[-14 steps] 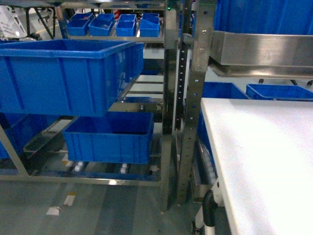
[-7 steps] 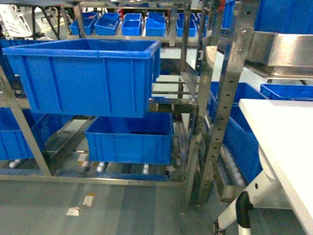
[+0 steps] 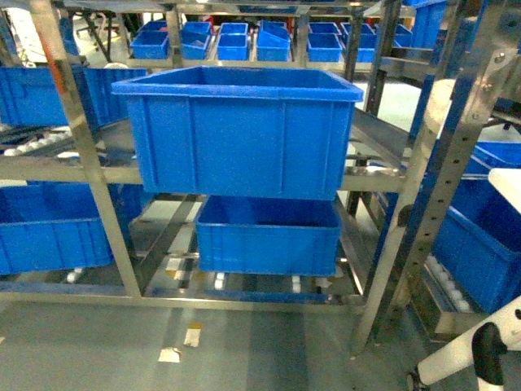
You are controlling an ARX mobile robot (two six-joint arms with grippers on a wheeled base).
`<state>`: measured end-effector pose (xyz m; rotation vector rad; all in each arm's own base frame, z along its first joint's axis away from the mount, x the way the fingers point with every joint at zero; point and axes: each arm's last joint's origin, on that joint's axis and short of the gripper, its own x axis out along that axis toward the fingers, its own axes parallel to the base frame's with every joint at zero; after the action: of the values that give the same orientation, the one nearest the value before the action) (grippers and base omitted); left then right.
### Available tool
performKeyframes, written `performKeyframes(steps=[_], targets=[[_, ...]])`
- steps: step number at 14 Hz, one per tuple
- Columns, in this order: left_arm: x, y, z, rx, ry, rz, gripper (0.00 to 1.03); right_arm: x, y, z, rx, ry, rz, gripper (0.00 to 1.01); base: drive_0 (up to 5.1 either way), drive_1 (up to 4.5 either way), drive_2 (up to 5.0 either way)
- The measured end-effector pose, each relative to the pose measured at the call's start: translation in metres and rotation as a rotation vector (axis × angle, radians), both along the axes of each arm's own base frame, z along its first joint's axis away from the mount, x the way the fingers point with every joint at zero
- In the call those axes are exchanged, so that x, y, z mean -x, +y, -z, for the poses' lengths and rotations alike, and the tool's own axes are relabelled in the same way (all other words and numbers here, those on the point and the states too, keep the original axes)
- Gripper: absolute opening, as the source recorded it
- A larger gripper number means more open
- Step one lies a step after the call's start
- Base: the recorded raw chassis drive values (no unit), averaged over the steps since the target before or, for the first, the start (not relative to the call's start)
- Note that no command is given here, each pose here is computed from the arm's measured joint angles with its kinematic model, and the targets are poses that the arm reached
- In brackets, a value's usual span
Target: Place magnetic block on left shelf second layer
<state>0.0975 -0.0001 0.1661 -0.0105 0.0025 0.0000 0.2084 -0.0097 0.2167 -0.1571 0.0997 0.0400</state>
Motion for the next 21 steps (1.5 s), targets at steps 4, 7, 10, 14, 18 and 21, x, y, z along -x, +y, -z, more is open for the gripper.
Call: performKeyframes(steps=[4,7,10,14,18,21], targets=[[0.0000,0.0001,0.0000,0.000,0.000,-0.003,0.98,0.0000,0.0000,0.0002,0.000,0.002,0.000,0.33,-2.1,1.08,1.1],[0.0000,0.0001,-0.0001,0.000,-0.001,-0.002,0.98,0.0001,0.0000,0.0000,0.000,-0.001,-0.001,0.33,-0.3,1.00,-1.7],[0.0000,0.0000,-0.0002,0.000,-0.002,0.000,0.98,0.0005,0.0000,-0.0006,-0.001,-0.003,0.000,0.33,-0.1,4.23,-4.4],[0.0000,0.0000,-0.0001,0.000,-0.002,0.001,0.98,0.0006,0.0001,-0.0007,-0.001,-0.004,-0.002,0.33,0.0,4.32,-4.3],[0.0000,0.0000,-0.0001,0.000,-0.002,0.001,0.98,0.0006,0.0001,-0.0008,0.000,-0.005,0.000,0.32,-3.0,4.97,-2.0],[0.0000,0.0000,-0.0001,0.000,-0.001,-0.001,0.98,0.0000,0.0000,0.0006,-0.003,0.004,0.001,0.32,-3.0,4.98,-1.9]])
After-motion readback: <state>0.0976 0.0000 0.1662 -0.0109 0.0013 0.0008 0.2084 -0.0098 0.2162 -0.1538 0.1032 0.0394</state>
